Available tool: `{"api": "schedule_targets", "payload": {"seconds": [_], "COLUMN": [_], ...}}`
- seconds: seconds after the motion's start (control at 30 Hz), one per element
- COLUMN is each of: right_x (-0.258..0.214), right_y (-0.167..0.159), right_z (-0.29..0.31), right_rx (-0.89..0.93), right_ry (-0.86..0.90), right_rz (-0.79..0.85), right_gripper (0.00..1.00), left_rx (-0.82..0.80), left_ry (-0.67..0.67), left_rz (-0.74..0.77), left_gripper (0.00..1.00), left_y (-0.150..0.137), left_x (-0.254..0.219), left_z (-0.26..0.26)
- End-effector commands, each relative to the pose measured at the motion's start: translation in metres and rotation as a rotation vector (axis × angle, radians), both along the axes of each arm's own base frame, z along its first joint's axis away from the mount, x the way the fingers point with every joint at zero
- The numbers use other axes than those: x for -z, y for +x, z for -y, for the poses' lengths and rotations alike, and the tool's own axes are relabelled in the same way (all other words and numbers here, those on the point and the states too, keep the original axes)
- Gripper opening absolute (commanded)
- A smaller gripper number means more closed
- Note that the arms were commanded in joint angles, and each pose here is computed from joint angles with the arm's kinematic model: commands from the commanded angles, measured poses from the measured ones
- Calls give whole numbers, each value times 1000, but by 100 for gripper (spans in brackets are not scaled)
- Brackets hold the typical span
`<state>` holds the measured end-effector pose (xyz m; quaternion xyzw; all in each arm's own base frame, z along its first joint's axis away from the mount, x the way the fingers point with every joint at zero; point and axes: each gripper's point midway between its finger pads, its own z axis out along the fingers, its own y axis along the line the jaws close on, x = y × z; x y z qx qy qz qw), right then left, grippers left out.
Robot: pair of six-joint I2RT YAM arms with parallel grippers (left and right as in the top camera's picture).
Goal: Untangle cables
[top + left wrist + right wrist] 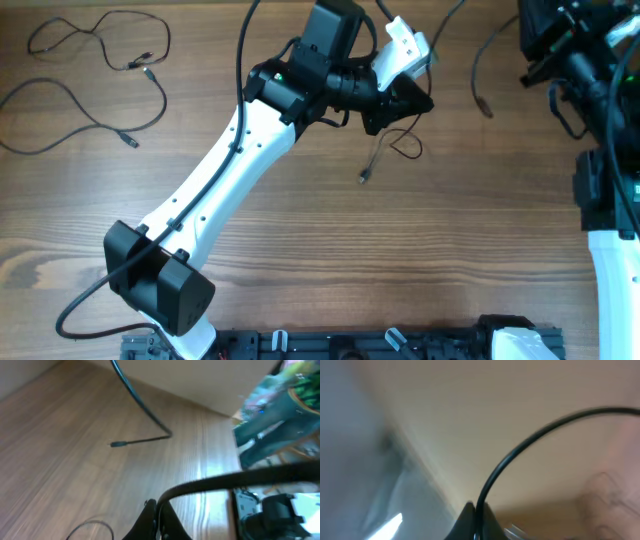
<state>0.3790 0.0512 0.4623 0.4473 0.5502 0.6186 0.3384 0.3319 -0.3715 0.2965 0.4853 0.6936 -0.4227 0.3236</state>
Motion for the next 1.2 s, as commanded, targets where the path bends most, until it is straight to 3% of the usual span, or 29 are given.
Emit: {"api": "schedule_targets", "payload": {"seconds": [0.0, 0.1, 0.17, 0.3, 0.4, 0.57, 0.73, 0.83, 0.9, 1.0, 1.1, 1.17], "right_x": [51, 90, 106, 141, 169, 198, 220, 230, 233, 235, 239, 240], "right_y": [7, -5, -11, -22, -27, -17, -20, -23, -22, -22, -21, -20], "right_z": [60, 97, 101, 99, 98, 90, 88, 88, 88, 88, 88, 88], "right_rx": [267, 406, 406, 354, 318, 175, 120, 103, 85, 76, 73, 71], "right_ry": [-88, -181, -272, -364, -386, -514, -546, -546, -572, -583, -582, -582], "right_rz": [-189, -345, -402, -536, -646, -692, -765, -806, -807, -810, -819, -824], "right_gripper": [4, 4, 5, 18, 39, 78, 80, 80, 80, 80, 79, 80], "left_rx": [-196, -259, -314, -317, -330, -364, -502, -681, -916, -1051, -1242, -1272], "left_ry": [106, 133, 117, 90, 40, -86, -218, -267, -334, -399, -494, -532], "left_rz": [-38, -90, -138, -120, -78, 47, 24, -15, -69, -120, -268, -301], "left_gripper": [4, 4, 4, 4, 4, 4, 4, 4, 4, 4, 4, 4], "left_y": [33, 47, 58, 61, 57, 39, 38, 51, 68, 72, 75, 75], "left_x": [20, 28, 27, 16, -10, -84, -137, -154, -168, -176, -172, -174], "left_z": [-24, -51, -64, -69, -70, -85, -123, -164, -220, -266, -325, -336]}}
